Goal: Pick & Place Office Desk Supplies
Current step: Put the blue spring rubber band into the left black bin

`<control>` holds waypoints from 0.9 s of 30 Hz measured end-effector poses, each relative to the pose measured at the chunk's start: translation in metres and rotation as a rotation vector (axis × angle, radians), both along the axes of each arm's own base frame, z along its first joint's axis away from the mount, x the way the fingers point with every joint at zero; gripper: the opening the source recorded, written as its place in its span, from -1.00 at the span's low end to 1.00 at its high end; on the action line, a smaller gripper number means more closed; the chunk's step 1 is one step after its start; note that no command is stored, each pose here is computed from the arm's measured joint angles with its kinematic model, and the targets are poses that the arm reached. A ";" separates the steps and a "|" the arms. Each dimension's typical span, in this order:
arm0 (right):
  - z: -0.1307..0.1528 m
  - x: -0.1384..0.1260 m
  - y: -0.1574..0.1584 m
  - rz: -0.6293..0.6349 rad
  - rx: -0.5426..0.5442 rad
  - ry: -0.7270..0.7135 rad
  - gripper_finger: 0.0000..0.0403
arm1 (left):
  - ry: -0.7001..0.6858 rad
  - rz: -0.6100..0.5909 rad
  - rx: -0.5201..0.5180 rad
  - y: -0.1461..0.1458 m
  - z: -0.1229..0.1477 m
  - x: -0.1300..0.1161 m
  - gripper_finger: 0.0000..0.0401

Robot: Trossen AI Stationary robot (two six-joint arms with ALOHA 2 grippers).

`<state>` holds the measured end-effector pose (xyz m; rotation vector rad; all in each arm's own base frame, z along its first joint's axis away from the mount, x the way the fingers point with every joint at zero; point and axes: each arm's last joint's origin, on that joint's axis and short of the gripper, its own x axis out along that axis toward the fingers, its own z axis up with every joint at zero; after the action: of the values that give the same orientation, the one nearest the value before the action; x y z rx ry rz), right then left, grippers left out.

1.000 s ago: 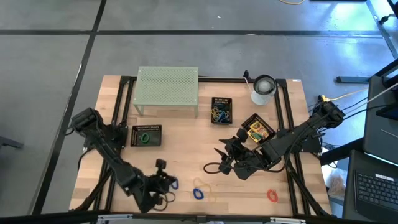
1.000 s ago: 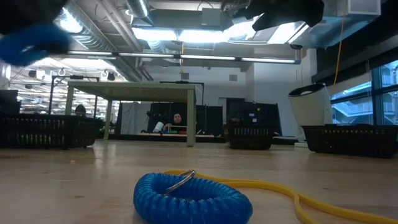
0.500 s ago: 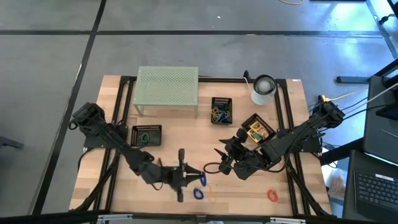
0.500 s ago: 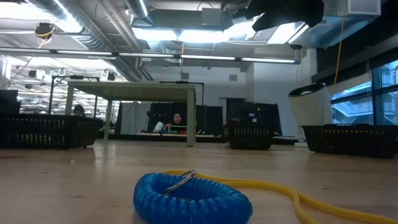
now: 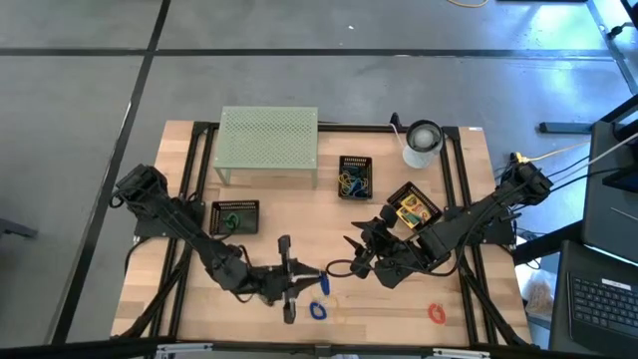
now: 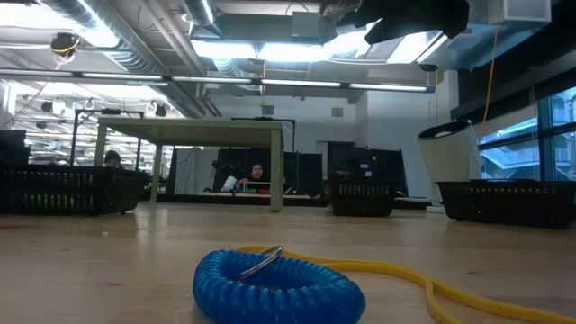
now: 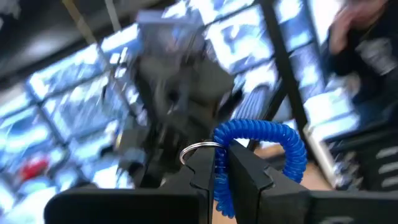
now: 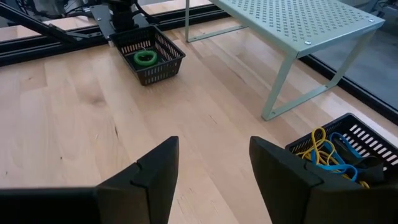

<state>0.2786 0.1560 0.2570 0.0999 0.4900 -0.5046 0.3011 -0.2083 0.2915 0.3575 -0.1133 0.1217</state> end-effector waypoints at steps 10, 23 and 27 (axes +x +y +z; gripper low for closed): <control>0.000 0.000 0.000 0.001 0.000 0.000 -0.01 | 0.294 0.278 -0.139 0.011 -0.041 -0.006 -0.88; 0.000 0.000 0.000 0.000 -0.001 0.000 -0.01 | 0.713 0.485 -0.446 0.063 -0.047 -0.067 -0.88; 0.000 0.000 0.000 0.000 -0.001 0.000 -0.01 | 0.838 0.661 -0.465 0.084 -0.047 -0.090 -0.88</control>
<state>0.2785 0.1560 0.2570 0.0992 0.4902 -0.5047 0.2111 -0.1238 0.2440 -0.0532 0.8595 0.6268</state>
